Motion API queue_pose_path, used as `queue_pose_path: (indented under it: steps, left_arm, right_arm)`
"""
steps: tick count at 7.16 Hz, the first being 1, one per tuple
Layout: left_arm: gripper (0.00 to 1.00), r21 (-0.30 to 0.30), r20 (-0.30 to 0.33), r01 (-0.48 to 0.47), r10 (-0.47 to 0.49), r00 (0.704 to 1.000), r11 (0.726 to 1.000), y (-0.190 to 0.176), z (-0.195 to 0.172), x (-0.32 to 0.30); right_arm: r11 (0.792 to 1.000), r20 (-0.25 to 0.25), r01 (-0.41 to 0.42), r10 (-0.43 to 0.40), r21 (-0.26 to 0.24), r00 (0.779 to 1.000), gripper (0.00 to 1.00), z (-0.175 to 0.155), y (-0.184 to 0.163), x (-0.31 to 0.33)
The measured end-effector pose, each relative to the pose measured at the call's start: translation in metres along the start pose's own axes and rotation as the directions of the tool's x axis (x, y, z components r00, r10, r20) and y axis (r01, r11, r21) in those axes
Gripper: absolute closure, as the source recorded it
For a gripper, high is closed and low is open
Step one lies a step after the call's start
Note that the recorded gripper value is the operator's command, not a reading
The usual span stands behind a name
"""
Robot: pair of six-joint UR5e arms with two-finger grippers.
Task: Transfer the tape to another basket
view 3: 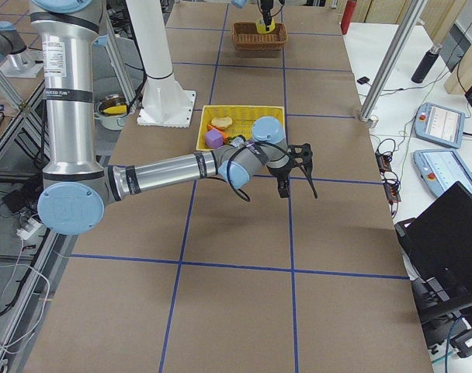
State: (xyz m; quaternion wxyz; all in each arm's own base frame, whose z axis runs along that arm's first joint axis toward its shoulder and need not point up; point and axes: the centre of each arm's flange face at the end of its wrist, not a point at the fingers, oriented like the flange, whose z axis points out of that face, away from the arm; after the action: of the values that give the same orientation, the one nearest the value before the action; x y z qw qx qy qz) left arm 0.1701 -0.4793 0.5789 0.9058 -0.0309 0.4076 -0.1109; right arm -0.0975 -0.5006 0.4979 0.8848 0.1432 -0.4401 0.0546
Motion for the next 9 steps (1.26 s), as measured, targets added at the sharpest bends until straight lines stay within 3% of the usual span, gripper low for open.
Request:
queue_pose_path:
  steps: [2,3,5,7,9]
  left_arm:
    - [1.0,-0.1,-0.006,0.0,0.0,1.0,0.995,0.006,0.03,0.0]
    - [0.4,-0.122,-0.008,0.0,-0.001,1.0,0.993,0.007,0.036,-0.001]
    - [0.02,-0.133,-0.005,-0.014,0.013,1.0,0.991,0.009,0.041,-0.004]
    - [0.02,-0.121,-0.018,-0.064,0.063,0.998,0.991,0.009,0.034,-0.004]
    - [0.02,-0.033,-0.061,-0.137,0.135,0.989,0.99,-0.007,-0.012,-0.005]
  right_arm:
    - [1.0,-0.006,-0.006,0.006,-0.013,1.0,0.0,0.003,0.006,0.005]
    - [1.0,-0.007,-0.007,0.007,-0.02,1.0,0.0,0.005,0.009,0.006]
    - [1.0,-0.008,-0.005,0.005,-0.028,1.0,0.0,0.008,0.012,0.005]
    - [1.0,-0.004,-0.001,0.001,-0.031,1.0,0.0,0.01,0.012,0.001]
    - [0.999,0.002,0.001,-0.001,-0.038,1.0,0.0,0.011,0.012,-0.002]
